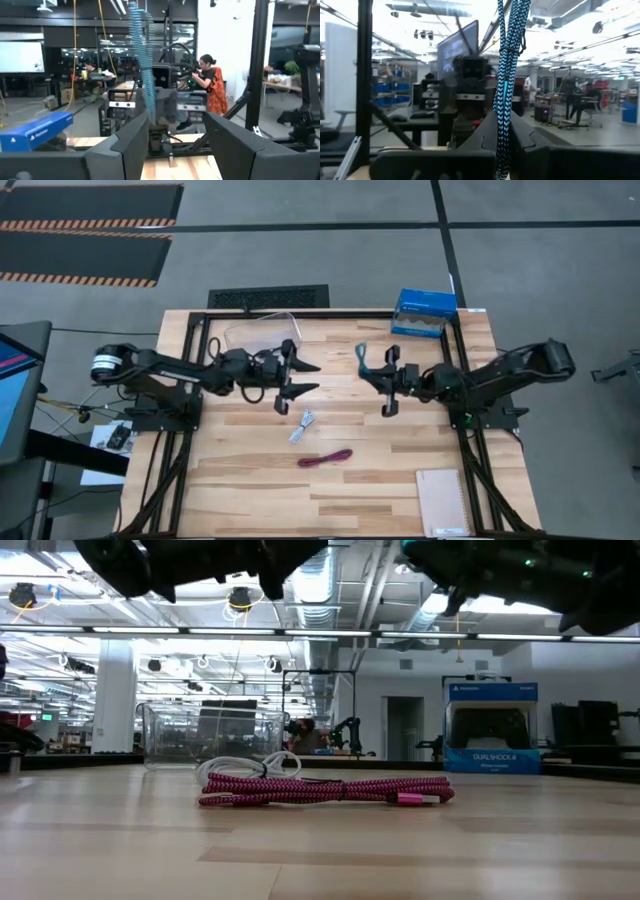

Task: Pick and place USB-C Cables
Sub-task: Put the blue charger cable into the transparent bin

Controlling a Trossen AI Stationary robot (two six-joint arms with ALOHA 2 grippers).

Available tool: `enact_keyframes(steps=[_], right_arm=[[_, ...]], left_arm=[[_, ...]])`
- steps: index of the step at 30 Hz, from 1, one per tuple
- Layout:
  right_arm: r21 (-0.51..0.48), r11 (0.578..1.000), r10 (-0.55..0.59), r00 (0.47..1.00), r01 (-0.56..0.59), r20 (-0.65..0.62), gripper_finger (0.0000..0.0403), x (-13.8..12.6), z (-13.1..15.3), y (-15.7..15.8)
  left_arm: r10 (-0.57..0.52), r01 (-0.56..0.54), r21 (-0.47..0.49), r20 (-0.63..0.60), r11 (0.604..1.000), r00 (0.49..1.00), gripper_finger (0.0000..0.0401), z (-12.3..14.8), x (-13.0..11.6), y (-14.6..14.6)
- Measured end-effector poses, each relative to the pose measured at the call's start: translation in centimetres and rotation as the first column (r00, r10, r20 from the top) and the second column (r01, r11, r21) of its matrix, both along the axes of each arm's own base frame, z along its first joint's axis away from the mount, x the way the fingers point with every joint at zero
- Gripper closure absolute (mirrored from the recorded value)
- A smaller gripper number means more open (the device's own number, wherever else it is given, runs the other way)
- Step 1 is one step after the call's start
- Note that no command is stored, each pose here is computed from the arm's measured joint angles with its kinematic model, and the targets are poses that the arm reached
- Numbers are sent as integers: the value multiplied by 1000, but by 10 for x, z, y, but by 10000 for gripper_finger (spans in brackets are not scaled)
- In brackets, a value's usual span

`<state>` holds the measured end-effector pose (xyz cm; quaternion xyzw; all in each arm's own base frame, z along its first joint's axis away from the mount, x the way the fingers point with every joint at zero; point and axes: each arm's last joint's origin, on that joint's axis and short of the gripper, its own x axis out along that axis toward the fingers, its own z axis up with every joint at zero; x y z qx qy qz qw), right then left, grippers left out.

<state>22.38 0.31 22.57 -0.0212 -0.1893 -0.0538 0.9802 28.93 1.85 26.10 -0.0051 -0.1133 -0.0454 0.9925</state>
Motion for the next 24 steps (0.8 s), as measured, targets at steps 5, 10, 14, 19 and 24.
enact_keyframes(steps=[5, 10, 14, 19, 24], right_arm=[[10, 999, 40, 998, -39, -50, 375, 25, -7, 2], [9, 998, 60, 994, -60, -86, 372, 49, -13, 3], [28, 993, 114, 987, -111, -113, 376, 65, -20, 5], [38, 989, 145, 982, -141, -124, 375, 79, -24, 6], [37, 989, 148, 981, -145, -122, 372, 87, -25, 6]], left_arm=[[-31, 29, -69, -26, 997, 999, 214, -9, 12, 10], [-58, 54, -82, -44, 995, 997, 214, -13, 21, 12], [-60, 57, -77, -41, 995, 997, 214, -13, 22, 11], [-57, 54, -79, -36, 995, 998, 214, -12, 22, 11], [-65, 62, -79, -40, 995, 997, 216, -13, 22, 11]])
